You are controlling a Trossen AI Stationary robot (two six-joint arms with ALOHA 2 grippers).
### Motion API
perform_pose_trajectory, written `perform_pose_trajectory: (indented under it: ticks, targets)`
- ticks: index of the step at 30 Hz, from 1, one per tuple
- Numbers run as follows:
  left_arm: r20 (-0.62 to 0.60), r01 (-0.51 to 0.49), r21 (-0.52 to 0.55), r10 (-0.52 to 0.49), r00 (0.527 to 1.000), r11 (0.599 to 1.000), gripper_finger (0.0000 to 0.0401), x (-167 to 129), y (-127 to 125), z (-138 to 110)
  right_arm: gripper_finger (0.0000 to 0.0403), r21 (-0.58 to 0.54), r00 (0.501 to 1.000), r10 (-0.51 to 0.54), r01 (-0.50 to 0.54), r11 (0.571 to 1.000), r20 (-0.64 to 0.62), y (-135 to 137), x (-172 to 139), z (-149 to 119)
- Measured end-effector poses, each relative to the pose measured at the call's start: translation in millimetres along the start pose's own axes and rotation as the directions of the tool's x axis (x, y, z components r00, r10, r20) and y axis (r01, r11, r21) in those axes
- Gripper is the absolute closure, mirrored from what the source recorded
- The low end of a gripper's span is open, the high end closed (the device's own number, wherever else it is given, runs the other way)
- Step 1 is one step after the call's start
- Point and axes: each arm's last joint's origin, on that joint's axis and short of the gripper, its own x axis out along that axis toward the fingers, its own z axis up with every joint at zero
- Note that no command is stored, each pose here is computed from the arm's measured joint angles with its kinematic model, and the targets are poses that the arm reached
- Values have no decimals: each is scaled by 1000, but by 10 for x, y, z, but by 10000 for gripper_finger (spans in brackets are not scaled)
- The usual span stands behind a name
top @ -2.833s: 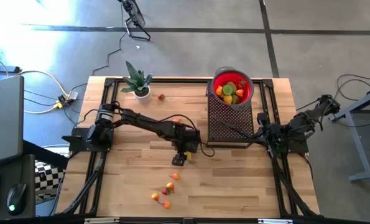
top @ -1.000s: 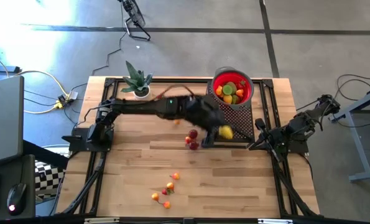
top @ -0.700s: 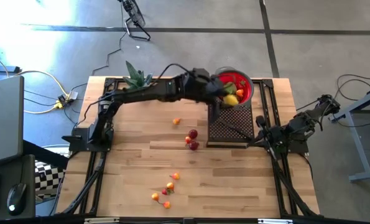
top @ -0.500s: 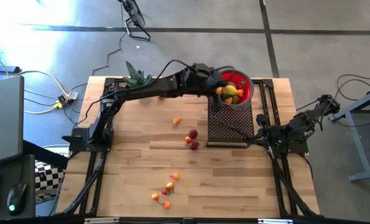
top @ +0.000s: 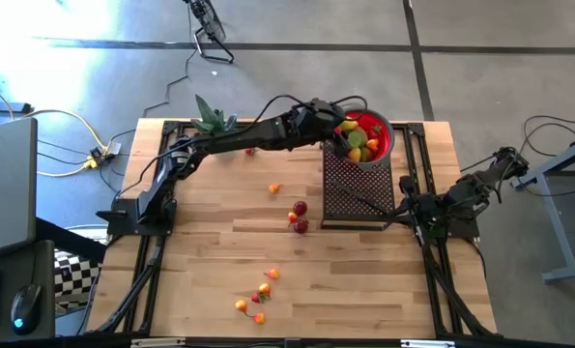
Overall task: Pick & Place Fruit
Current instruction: Put the lemon into the strainer bowl on the shelf
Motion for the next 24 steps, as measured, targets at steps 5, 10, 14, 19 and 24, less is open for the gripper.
perform_pose_trajectory:
  ticks: [5,10,14,19,24]
  targets:
    - [0,-88,1,88,996,996,178,-3,26,0,400,0,1000,0,0,1000,0,0,0,1]
    - [-13,-87,-4,87,996,996,178,2,23,-17,400,0,1000,0,0,1000,-2,0,0,-1]
    - [-60,-57,-20,55,997,998,178,63,-2,-112,400,-1,1000,0,0,1000,-2,0,0,-2]
    - [-69,-53,-24,51,996,998,178,119,-20,-165,400,-1,1000,0,0,1000,-3,-1,0,-2]
    - [-57,-52,-28,50,997,998,178,118,-20,-151,400,-3,1000,-1,1,1000,-10,-1,0,-9]
